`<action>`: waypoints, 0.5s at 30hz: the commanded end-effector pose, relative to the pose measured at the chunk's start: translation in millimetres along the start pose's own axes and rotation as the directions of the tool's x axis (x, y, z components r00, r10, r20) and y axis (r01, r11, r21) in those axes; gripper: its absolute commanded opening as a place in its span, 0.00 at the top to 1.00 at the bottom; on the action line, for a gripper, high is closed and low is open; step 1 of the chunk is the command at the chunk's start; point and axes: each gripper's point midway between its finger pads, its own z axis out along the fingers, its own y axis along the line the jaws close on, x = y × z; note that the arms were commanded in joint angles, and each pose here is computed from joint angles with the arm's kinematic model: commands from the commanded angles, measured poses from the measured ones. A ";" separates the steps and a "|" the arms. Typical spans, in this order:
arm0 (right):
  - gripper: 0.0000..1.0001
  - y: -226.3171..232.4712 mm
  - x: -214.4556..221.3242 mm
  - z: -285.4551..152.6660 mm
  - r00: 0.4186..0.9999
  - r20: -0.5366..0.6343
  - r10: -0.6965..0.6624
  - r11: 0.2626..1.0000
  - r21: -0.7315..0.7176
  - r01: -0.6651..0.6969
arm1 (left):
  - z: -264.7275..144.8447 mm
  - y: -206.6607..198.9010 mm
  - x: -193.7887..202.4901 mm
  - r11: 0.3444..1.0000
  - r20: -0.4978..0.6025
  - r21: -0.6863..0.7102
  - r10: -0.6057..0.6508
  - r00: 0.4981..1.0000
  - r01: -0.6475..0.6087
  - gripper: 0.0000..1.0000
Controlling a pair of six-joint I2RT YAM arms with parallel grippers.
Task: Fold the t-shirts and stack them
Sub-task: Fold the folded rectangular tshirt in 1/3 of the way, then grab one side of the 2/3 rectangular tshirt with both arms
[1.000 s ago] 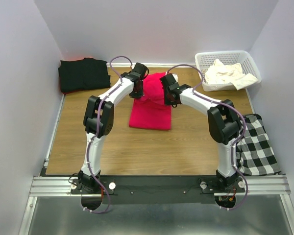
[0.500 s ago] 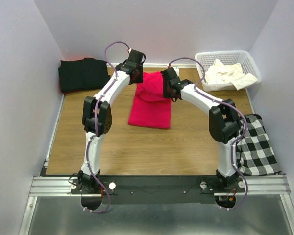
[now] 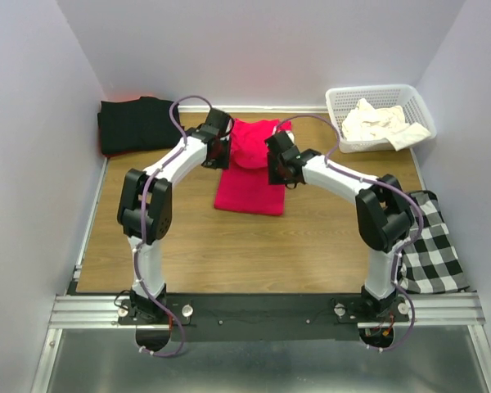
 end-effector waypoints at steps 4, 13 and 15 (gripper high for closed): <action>0.54 27.7 41.8 -32.8 0.996 -0.081 0.027 0.992 -0.121 -0.037 | -26.5 4.8 44.4 0.996 -0.033 0.058 0.067 0.997 -0.065 0.57; 0.50 0.2 78.1 -45.5 0.991 -0.126 0.055 0.997 -0.056 -0.062 | -24.9 -10.2 83.5 0.981 -0.082 0.190 0.059 0.995 -0.043 0.55; 0.49 -0.6 81.9 -49.0 0.990 -0.132 0.057 0.996 -0.065 -0.066 | -24.4 -10.5 90.0 0.979 -0.091 0.203 0.051 0.995 -0.032 0.55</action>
